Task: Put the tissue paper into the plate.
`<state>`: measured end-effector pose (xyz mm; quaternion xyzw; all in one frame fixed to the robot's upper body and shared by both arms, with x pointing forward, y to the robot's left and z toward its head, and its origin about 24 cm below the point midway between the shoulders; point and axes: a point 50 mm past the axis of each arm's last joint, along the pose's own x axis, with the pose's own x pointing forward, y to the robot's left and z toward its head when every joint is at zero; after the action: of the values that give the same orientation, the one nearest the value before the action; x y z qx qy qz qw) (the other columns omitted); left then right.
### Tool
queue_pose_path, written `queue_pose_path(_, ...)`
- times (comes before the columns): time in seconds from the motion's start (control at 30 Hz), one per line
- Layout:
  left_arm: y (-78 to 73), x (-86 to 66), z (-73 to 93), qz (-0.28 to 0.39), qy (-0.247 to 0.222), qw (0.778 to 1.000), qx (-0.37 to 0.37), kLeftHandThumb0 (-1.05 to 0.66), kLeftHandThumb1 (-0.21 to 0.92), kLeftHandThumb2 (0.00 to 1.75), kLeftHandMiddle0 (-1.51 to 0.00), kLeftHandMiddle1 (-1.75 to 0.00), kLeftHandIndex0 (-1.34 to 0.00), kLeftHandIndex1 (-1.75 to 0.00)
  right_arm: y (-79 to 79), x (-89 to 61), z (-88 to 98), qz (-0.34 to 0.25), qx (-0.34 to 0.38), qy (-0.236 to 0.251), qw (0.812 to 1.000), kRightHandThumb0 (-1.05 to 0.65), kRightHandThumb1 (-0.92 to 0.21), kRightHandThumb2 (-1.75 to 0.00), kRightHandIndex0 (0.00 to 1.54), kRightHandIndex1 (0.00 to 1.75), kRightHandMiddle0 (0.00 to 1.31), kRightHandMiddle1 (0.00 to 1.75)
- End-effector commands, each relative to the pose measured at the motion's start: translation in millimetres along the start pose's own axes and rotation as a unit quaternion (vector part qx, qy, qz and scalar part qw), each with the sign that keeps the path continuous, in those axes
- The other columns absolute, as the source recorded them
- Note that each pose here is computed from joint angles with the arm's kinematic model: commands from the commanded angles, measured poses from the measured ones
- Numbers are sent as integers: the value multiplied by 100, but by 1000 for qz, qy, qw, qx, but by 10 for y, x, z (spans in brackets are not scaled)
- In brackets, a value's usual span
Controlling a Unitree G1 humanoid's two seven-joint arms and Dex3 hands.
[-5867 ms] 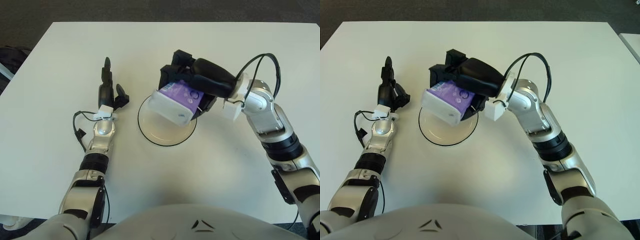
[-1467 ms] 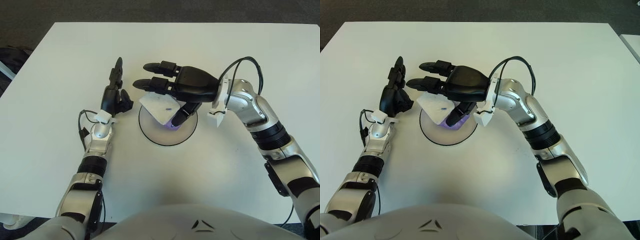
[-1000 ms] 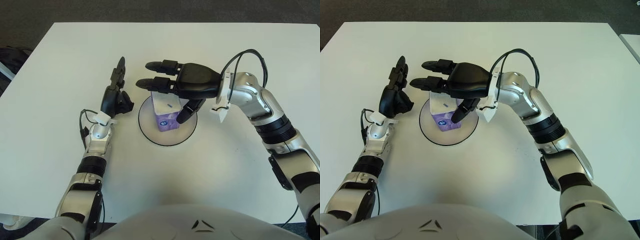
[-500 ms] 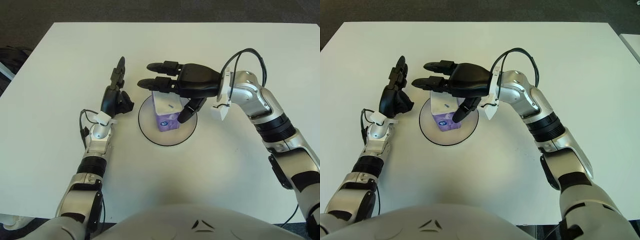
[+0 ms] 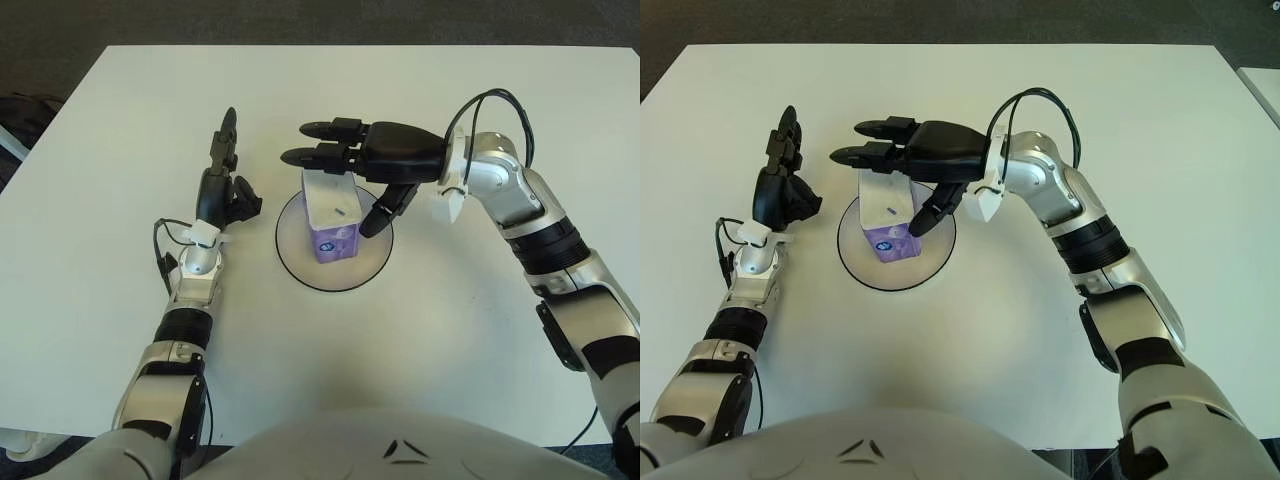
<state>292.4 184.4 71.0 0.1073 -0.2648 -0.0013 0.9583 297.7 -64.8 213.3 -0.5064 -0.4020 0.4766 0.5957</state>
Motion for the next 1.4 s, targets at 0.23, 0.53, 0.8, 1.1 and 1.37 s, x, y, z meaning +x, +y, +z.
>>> queue_pose_path(0.23,-231,-864,-625,41,253,967,1,-93,92,120,-3,0,0,0,-469,-181,-369,-31,201,-39,978,-102,-90,-10,0,0,0,0)
queue_pose_path(0.53,-262,-858,-590,48,260,964,-3,-94,92,119,-2,0,0,0,-405,-290,-898,-204,462,3,863,-99,-92,-15,0,0,0,0)
queue_pose_path(0.8,-268,-867,-575,49,266,963,-1,-95,92,120,-3,-1,-1,0,-296,-377,-955,-362,574,-29,734,-103,-92,-59,0,0,0,0)
queue_pose_path(1.1,-256,-880,-564,49,271,961,1,-96,92,120,-4,-1,-1,-1,4,-565,-1117,-438,608,10,662,-105,-92,-93,0,0,0,0)
queue_pose_path(1.37,-246,-887,-545,54,269,962,0,-95,92,120,-5,-1,-2,-2,339,-613,-1149,-456,631,34,626,-105,-92,-104,0,0,0,0)
